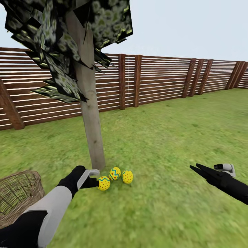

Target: Take the three Easter eggs out of the wicker basket on the lawn in the garden, then place them on the lawn next to a single tree (choose any tree) so that all three eggs are next to the same tree and none are left in the basket.

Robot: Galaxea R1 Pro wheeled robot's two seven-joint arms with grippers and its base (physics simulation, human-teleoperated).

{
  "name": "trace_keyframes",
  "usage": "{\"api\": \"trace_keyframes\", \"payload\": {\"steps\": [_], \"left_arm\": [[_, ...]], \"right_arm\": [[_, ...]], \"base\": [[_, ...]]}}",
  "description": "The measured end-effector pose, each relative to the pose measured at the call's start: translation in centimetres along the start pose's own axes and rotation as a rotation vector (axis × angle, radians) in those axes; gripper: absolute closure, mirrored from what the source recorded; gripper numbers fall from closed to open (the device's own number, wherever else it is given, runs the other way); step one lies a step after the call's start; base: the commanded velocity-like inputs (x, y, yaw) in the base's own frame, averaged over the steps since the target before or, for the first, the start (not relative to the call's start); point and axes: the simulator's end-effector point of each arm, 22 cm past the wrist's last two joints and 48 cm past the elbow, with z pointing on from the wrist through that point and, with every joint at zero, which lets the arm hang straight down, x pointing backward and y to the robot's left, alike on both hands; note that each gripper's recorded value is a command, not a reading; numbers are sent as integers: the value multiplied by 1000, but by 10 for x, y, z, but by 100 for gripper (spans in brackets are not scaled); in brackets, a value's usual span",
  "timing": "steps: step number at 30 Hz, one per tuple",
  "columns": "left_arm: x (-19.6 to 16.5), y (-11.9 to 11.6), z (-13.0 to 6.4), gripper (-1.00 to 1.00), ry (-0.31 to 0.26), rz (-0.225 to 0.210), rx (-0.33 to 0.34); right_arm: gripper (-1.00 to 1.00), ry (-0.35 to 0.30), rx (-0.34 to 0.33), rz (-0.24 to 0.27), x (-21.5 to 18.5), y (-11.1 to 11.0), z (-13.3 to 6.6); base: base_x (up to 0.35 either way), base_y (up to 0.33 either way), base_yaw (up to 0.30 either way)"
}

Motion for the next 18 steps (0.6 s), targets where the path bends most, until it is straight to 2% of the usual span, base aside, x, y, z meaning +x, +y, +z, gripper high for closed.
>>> {"api": "trace_keyframes", "payload": {"steps": [18], "left_arm": [[-5, 0, -2, -100, -7, 0, 1]], "right_arm": [[-100, 0, 0, 0, 0, 0, 0]], "base": [[0, 0, 0]]}}
